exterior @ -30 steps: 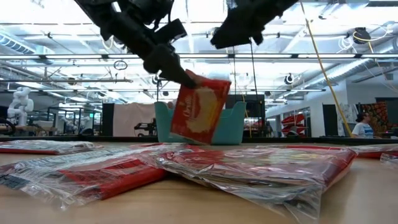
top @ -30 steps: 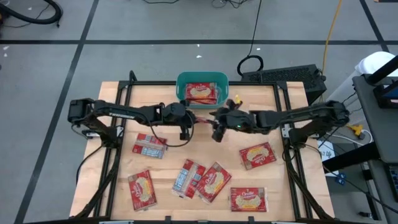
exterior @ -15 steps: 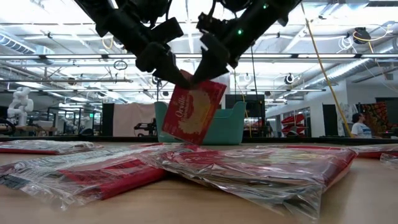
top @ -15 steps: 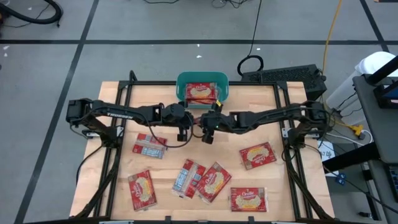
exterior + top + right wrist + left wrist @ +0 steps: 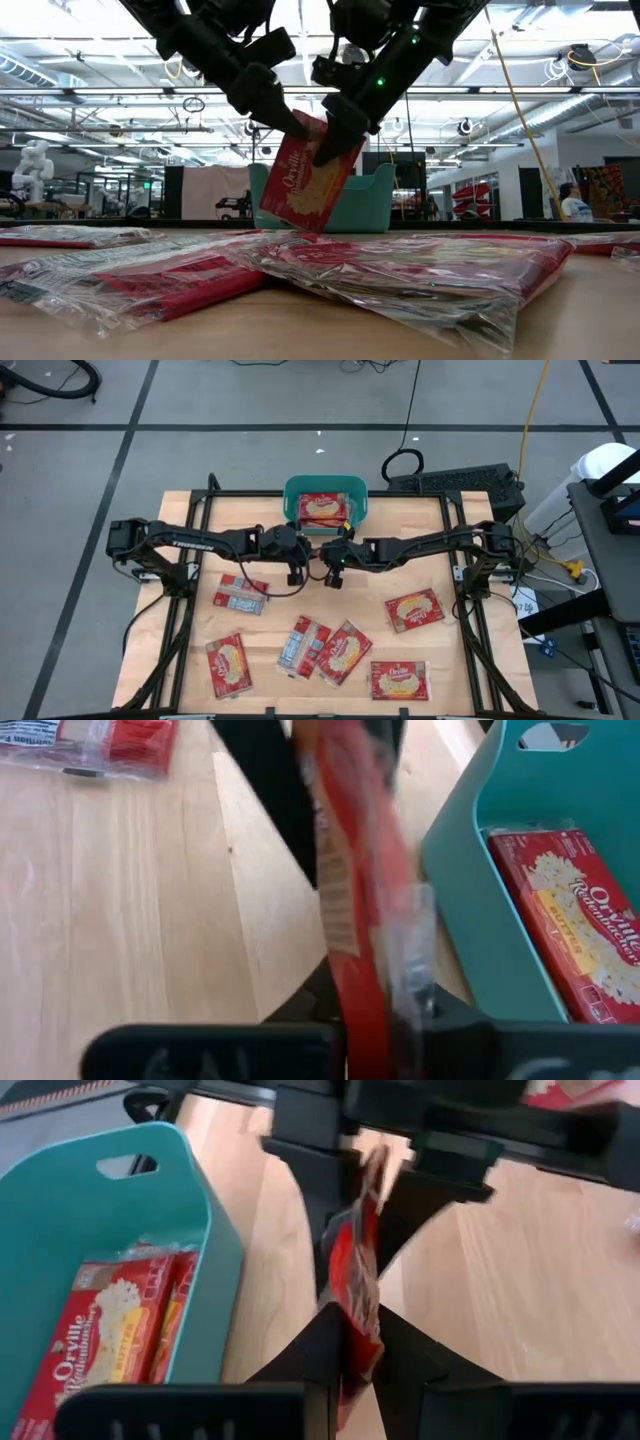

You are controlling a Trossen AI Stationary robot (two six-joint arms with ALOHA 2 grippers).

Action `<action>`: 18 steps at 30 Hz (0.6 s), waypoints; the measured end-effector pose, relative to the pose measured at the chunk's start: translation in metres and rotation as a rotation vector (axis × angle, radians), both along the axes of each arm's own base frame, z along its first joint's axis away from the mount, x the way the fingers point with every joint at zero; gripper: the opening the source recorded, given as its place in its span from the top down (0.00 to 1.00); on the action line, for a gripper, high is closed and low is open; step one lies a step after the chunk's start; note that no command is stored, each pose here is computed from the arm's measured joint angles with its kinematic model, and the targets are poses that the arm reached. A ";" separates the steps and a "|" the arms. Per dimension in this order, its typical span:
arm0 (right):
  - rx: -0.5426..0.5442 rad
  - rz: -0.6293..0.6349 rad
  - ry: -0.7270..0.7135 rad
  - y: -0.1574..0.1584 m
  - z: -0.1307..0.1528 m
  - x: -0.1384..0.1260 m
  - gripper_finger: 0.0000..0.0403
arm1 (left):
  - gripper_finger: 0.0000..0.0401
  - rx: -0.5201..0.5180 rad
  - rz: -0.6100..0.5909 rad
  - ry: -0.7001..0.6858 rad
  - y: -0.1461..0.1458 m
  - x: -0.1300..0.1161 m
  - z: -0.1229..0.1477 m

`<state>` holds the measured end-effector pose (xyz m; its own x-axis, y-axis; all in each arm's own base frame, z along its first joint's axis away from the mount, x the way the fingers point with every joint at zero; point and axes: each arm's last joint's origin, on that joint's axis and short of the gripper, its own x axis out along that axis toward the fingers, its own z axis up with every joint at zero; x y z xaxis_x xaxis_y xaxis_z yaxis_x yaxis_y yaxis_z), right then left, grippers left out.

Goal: Sort popcorn bags into baskets
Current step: Put the red popcorn bag into the green bin

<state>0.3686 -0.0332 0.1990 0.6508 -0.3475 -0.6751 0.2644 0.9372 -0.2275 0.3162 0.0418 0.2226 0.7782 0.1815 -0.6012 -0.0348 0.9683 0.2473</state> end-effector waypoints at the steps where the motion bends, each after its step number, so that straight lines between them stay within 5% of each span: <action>1: 0.001 -0.001 0.001 -0.001 0.000 0.000 0.97 | 0.87 -0.001 0.001 0.005 0.000 -0.001 0.000; 14: -0.004 -0.013 -0.056 -0.003 0.023 -0.009 0.97 | 0.71 0.024 0.152 -0.058 0.000 -0.045 0.050; 18: -0.041 -0.062 -0.118 -0.009 0.042 -0.016 0.95 | 0.71 0.006 0.190 -0.061 0.001 -0.060 0.047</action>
<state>0.3528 -0.0425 0.2408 0.7011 -0.4154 -0.5796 0.3488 0.9087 -0.2294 0.2558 0.0423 0.2692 0.7647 0.3322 -0.5522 -0.2324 0.9414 0.2444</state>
